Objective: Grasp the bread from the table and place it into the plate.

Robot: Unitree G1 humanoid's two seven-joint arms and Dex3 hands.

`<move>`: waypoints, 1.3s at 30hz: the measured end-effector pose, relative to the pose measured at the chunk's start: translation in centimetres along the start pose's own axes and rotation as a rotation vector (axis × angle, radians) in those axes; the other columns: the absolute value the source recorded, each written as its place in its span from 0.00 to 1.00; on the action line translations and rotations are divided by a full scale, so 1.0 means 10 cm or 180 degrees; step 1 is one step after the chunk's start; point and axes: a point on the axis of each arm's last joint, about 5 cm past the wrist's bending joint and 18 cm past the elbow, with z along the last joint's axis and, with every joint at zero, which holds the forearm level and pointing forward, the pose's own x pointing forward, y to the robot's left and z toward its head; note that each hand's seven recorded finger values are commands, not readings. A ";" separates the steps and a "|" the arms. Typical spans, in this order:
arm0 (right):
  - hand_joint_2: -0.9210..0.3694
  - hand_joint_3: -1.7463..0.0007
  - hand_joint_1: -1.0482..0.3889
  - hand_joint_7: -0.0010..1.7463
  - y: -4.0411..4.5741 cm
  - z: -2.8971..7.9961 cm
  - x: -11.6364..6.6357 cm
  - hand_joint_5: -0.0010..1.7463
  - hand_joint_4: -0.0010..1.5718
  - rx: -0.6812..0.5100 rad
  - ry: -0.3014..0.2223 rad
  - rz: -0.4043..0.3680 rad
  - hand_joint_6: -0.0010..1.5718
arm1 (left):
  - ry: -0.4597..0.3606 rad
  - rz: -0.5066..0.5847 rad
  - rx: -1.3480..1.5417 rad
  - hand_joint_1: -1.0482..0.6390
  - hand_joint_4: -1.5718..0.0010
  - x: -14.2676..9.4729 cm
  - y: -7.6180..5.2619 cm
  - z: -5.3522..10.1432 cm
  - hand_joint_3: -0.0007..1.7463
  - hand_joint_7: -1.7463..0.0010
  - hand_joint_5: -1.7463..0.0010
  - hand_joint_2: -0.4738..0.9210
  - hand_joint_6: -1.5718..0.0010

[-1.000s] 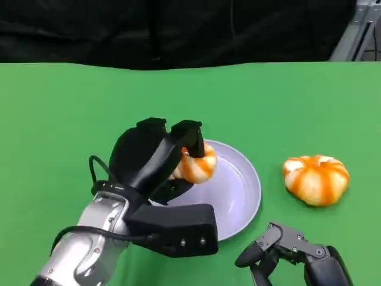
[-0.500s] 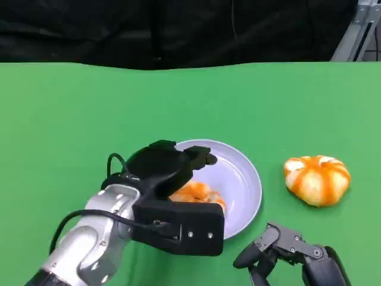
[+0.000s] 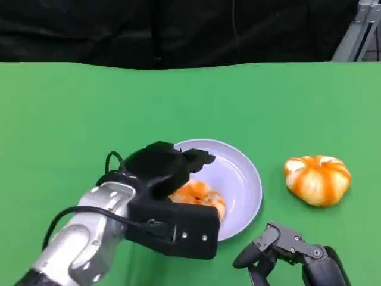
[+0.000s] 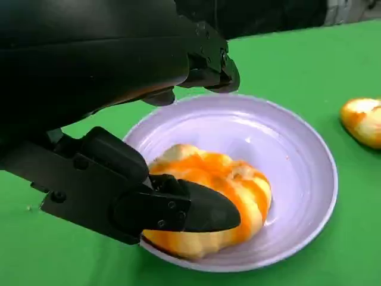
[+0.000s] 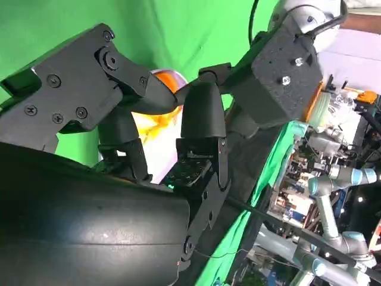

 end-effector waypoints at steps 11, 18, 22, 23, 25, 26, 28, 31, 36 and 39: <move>0.40 0.30 0.63 0.69 -0.001 0.02 0.00 0.94 0.46 -0.0035 -0.0020 -0.0007 0.47 | -0.0024 0.0680 -0.1191 0.32 0.80 -0.52 0.08 -0.27 0.16 0.89 0.55 1.00 0.70; 0.40 0.29 0.65 0.69 0.002 0.03 0.00 0.93 0.46 -0.0020 -0.0021 -0.0014 0.47 | -0.0227 0.1212 -0.2080 0.42 0.55 -0.79 -0.05 -0.32 0.14 0.80 0.45 0.99 0.49; 0.40 0.29 0.65 0.69 -0.002 0.03 0.00 0.92 0.46 -0.0016 -0.0005 -0.0018 0.47 | -0.0136 0.1618 -0.2939 0.56 0.51 -1.09 -0.21 -0.33 0.54 0.49 0.26 0.76 0.48; 0.40 0.29 0.65 0.70 -0.003 0.03 0.01 0.92 0.46 -0.0016 0.0003 -0.0015 0.47 | -0.0074 0.1661 -0.3110 0.58 0.50 -1.16 -0.26 -0.33 0.61 0.38 0.21 0.72 0.49; 0.40 0.29 0.65 0.69 -0.006 0.04 0.01 0.92 0.47 -0.0015 0.0002 -0.0018 0.47 | 0.0032 0.1698 -0.3244 0.59 0.48 -1.28 -0.34 -0.34 0.66 0.29 0.16 0.69 0.51; 0.40 0.29 0.65 0.69 -0.010 0.03 0.01 0.92 0.47 -0.0016 0.0002 -0.0019 0.48 | 0.0060 0.1715 -0.3266 0.59 0.48 -1.31 -0.37 -0.35 0.67 0.27 0.15 0.69 0.51; 0.40 0.29 0.66 0.69 -0.020 0.03 0.01 0.93 0.47 -0.0013 0.0009 -0.0026 0.47 | 0.0042 0.1764 -0.3271 0.60 0.48 -1.36 -0.40 -0.34 0.69 0.24 0.11 0.69 0.51; 0.39 0.30 0.66 0.69 -0.034 0.03 -0.01 0.94 0.46 -0.0027 0.0023 -0.0010 0.47 | -0.0045 0.1881 -0.3384 0.59 0.49 -1.39 -0.45 -0.33 0.71 0.20 0.06 0.67 0.51; 0.40 0.29 0.67 0.69 -0.046 0.03 -0.02 0.94 0.46 -0.0033 0.0036 0.0010 0.47 | -0.0074 0.1958 -0.3456 0.58 0.49 -1.39 -0.55 -0.35 0.73 0.18 0.04 0.65 0.52; 0.41 0.27 0.68 0.70 -0.051 0.03 -0.02 0.93 0.47 -0.0019 0.0038 -0.0001 0.48 | -0.0100 0.1995 -0.3475 0.58 0.49 -1.38 -0.60 -0.37 0.74 0.19 0.04 0.64 0.51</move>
